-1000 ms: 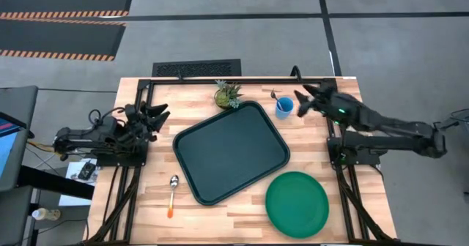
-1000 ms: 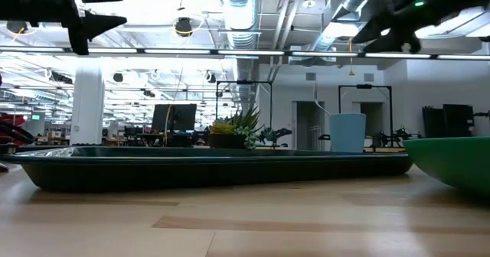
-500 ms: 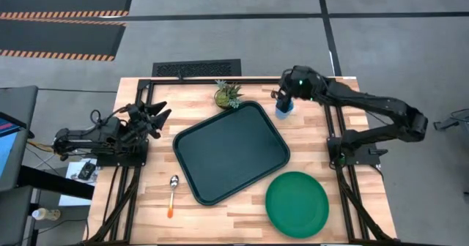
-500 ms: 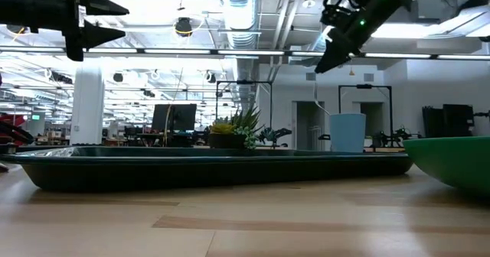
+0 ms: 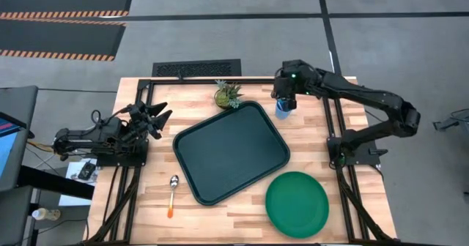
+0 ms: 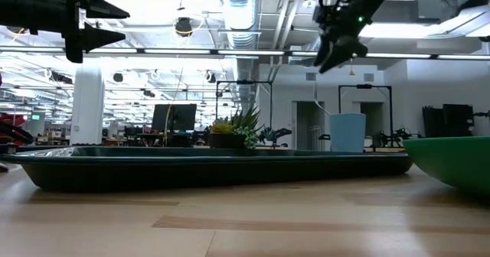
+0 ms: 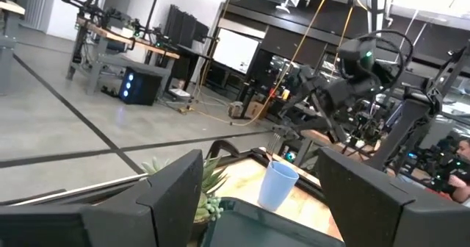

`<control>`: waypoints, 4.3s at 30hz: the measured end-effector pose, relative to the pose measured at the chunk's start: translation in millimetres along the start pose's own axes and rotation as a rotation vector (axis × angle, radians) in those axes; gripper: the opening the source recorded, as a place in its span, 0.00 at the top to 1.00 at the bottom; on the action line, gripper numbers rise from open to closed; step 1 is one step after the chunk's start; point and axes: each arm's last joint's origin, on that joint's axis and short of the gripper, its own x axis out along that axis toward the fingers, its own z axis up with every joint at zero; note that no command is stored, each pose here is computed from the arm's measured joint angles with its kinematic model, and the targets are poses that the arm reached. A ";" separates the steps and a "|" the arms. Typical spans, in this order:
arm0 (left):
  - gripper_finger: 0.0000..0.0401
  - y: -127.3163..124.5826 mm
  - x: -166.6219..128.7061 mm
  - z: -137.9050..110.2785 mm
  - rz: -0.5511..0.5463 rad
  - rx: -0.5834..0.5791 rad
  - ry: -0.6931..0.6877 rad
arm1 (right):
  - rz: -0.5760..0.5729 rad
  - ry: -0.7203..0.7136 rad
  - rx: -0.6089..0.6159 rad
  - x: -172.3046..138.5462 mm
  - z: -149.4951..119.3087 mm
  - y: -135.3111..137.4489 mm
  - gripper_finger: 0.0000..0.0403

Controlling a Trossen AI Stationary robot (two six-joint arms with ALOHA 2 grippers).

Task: Pick and place plate/cup/fork/spoon on tray
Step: Put the orange fork on the black serving tray

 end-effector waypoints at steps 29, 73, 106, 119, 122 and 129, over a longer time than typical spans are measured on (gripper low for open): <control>0.37 2.0 -0.1 -2.6 0.042 0.017 0.015 | 0.127 0.108 -0.193 31.3 2.3 6.2 0.55; 0.37 2.9 -0.2 -3.8 0.063 0.018 0.022 | 0.134 0.065 -0.307 31.7 4.1 5.6 0.81; 0.37 3.6 -0.3 -5.6 0.069 0.032 0.038 | 0.033 0.139 -0.172 6.2 16.0 -18.5 0.99; 0.37 4.4 -0.5 -7.7 0.075 0.056 0.057 | 0.003 0.102 -0.090 -33.7 33.5 -43.5 0.99; 0.37 4.6 -0.5 -8.3 0.077 0.055 0.062 | -0.018 0.061 -0.080 -47.4 42.2 -49.4 0.99; 0.37 4.7 -0.5 -8.6 0.077 0.056 0.064 | 0.028 -0.024 -0.051 -79.8 58.6 -50.4 1.00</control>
